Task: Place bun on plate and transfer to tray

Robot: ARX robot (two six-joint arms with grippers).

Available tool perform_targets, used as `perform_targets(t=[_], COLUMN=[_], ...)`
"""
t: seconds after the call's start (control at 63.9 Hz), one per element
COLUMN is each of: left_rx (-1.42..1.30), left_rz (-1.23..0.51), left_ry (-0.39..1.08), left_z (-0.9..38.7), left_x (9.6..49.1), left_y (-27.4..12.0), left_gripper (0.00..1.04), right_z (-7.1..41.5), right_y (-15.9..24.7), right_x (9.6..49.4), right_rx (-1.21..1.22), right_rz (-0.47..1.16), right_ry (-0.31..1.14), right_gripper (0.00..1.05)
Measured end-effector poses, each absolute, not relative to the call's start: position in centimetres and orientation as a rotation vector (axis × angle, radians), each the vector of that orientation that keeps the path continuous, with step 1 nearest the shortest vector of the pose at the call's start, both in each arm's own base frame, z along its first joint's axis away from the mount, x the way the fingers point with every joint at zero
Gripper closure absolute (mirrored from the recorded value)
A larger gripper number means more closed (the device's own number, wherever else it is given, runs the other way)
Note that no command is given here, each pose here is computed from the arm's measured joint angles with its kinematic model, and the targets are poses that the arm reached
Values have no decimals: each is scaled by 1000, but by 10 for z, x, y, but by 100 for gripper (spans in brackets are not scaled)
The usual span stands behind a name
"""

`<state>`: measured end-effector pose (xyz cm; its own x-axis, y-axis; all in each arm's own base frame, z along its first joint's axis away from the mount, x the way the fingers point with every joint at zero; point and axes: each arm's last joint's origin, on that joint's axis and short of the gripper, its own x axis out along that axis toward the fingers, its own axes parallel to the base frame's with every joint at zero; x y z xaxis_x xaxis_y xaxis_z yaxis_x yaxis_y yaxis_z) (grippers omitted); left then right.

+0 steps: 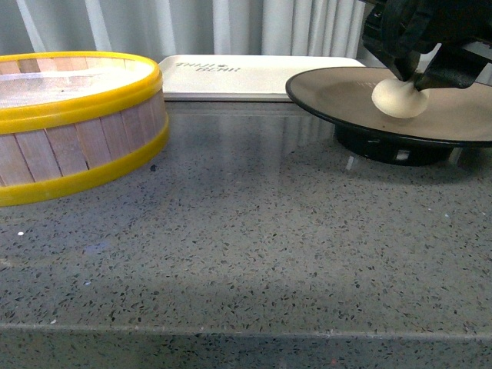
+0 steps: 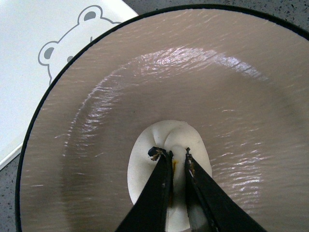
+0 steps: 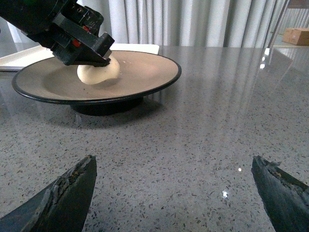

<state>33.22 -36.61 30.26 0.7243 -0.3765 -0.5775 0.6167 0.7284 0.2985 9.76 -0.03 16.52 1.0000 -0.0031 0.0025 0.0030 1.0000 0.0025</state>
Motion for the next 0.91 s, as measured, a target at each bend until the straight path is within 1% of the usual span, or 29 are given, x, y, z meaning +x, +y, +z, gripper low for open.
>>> perform_targets(t=[0.11,0.141,0.157,0.203,0.266,0.36,0.454,0.501,0.548,0.595,0.657,0.767,0.845,0.908], left_rx=[505,505,505,505,504,502,499,497,491,474,449,402,347,285], left_rz=[-571,-570,-569,-570,-571,-571,-571,-571,-578,-586,-590,-576,-556,-524], left_ry=[512,512,512,512,512,509,503,502,498,494,484,416,340,248], left_z=[302,302,302,302,303,304,307,308,310,314,319,335,356,384], left_x=[332,332,333,332,332,333,332,332,332,332,332,330,324,311], left_y=[-366,-366,-366,-366,-366,-366,-366,-366,-366,-367,-366,-360,-339,-304], left_gripper=[72,68,65,59,48,36,20,15,5,7,7,7,7,7], right_z=[165,165,165,165,165,165,165,165,165,165,165,165,165,165], right_y=[0,0,0,0,0,0,0,0,0,0,0,0,0,0], right_x=[98,98,98,98,98,98,98,98,98,98,98,98,98,98], right_rx=[2,2,2,2,2,2,2,2,2,2,2,2,2,2], right_rz=[-3,-3,-3,-3,-3,-3,-3,-3,-3,-3,-3,-3,-3,-3], right_ry=[-2,-2,-2,-2,-2,-2,-2,-2,-2,-2,-2,-2,-2,-2], right_gripper=[8,8,8,8,8,8,8,8,8,8,8,8,8,8])
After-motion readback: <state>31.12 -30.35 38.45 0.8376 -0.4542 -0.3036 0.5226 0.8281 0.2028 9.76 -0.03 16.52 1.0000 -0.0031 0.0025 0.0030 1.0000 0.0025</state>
